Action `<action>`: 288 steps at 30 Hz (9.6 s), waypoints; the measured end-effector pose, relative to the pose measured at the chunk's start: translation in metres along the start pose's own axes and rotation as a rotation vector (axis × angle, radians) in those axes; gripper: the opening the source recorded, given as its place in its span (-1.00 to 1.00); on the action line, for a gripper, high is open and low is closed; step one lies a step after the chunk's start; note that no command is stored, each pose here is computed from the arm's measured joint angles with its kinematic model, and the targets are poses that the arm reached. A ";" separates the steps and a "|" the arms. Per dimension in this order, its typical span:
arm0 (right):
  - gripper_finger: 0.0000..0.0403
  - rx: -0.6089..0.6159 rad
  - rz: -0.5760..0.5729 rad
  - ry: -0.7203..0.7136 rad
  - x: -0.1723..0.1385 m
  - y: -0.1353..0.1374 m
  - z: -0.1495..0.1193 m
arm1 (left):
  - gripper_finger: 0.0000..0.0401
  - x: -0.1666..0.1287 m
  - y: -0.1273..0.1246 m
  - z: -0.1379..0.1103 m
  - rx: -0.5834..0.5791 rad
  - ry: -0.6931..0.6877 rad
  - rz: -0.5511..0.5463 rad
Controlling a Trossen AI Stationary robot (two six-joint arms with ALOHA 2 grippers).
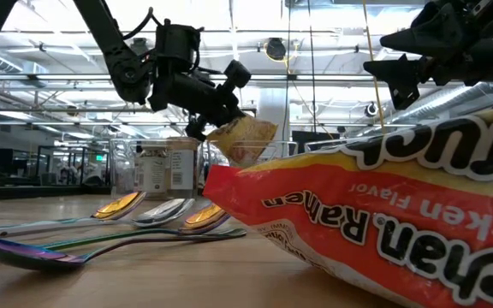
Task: Pick & Place Food Item
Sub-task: Put the yellow noodle pack into the middle transparent bin, then put the right blue spoon into the right transparent bin
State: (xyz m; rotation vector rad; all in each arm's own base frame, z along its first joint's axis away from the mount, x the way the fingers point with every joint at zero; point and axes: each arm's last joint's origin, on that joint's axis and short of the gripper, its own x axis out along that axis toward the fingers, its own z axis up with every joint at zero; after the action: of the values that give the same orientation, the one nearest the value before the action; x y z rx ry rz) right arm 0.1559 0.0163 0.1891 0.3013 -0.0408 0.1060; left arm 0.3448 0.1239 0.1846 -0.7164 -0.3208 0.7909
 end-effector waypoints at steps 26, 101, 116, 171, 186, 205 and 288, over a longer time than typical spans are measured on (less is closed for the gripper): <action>-0.03 -0.001 0.001 0.001 0.000 0.000 0.000 | -0.97 0.032 0.010 -0.013 0.014 0.020 -0.056; -0.03 0.005 -0.014 0.003 0.000 0.000 -0.001 | 0.39 -0.174 -0.015 0.014 0.413 0.870 -0.607; -0.03 0.004 -0.021 0.003 0.000 -0.001 -0.001 | 0.39 -0.218 -0.010 -0.063 0.439 1.183 -0.597; -0.03 0.004 -0.043 -0.007 0.000 -0.001 0.000 | -0.94 -0.156 -0.065 -0.029 0.633 0.686 -0.851; -0.03 0.029 -0.115 -0.012 0.042 0.003 0.011 | -0.91 -0.071 -0.133 -0.022 0.999 0.591 -0.892; -0.16 0.005 -0.131 0.057 0.096 -0.001 -0.005 | -0.90 -0.055 -0.139 -0.032 1.022 0.619 -0.885; -1.00 -0.157 -1.096 0.119 -0.018 -0.069 0.084 | 0.56 -0.110 -0.063 0.010 0.857 0.671 -0.329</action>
State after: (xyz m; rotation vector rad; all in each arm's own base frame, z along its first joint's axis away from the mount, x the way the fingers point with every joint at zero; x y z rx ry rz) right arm 0.1437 -0.0757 0.2477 0.1278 0.2349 -0.9632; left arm 0.2995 0.0166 0.2347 -0.0764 0.4882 0.2797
